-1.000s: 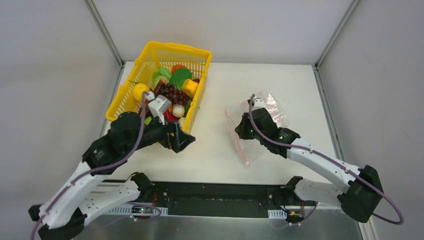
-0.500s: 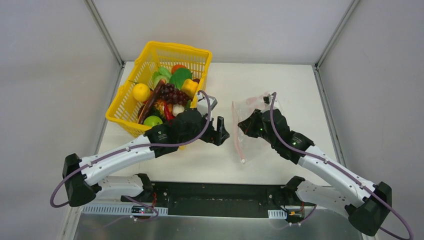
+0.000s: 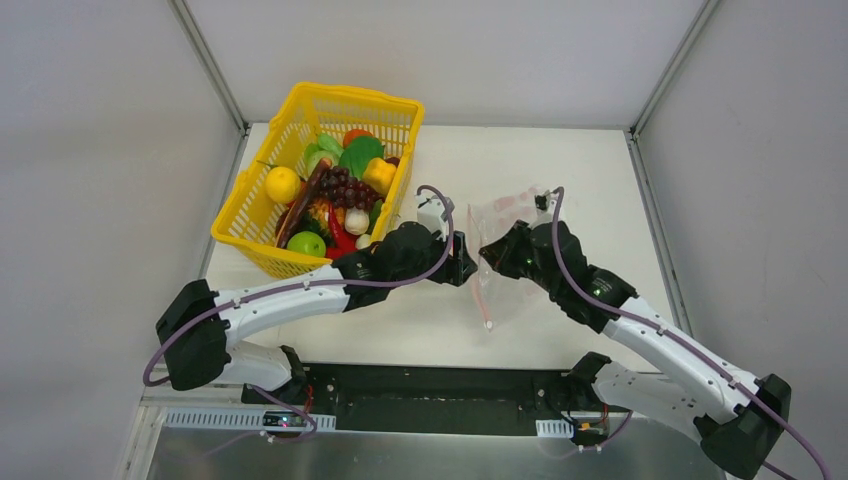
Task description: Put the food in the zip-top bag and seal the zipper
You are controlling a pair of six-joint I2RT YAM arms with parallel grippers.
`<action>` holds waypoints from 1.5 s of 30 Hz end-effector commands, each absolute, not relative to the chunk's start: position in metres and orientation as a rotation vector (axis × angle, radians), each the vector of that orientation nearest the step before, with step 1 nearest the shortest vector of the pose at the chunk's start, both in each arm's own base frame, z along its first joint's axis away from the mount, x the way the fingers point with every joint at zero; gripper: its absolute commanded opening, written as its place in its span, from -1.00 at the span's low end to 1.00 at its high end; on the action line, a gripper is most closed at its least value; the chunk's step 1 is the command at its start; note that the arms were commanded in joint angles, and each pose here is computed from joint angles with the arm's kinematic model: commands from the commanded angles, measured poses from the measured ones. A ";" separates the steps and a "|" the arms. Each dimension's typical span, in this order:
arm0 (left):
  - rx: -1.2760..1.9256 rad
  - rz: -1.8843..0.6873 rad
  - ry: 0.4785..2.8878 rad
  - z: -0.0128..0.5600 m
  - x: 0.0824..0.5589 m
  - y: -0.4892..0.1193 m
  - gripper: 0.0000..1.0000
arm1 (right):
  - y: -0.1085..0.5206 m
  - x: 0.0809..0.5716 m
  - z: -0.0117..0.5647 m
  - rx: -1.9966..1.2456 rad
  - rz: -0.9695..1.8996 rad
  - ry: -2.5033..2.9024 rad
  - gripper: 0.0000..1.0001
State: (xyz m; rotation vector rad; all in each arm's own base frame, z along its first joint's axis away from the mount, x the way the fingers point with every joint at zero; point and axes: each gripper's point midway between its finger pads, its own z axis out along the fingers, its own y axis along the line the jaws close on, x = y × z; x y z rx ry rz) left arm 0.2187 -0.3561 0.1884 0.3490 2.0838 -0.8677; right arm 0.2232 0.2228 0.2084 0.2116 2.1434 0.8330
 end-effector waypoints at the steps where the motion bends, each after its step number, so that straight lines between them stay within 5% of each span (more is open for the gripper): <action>1: 0.279 -0.923 2.025 0.199 0.224 -0.366 0.22 | 0.221 0.224 0.239 0.239 0.887 2.075 -1.00; 15: 0.304 -0.956 2.070 0.176 0.216 -0.380 0.01 | 0.216 0.229 0.262 0.277 0.889 2.043 -1.00; 22: 0.260 -0.810 2.089 0.182 0.226 -0.358 -1.00 | 0.203 0.228 0.263 0.295 0.821 2.054 -1.00; 27: 0.238 -0.723 2.092 0.202 0.233 -0.346 -1.00 | 0.193 0.213 0.249 0.254 0.745 2.168 -1.00; 39: 0.301 -0.794 2.077 0.228 0.224 -0.369 -1.00 | 0.224 0.199 0.260 0.206 0.970 2.191 -0.14; 45: 0.313 -0.819 2.070 0.234 0.220 -0.377 -1.00 | 0.231 0.203 0.258 0.237 0.988 2.182 -0.18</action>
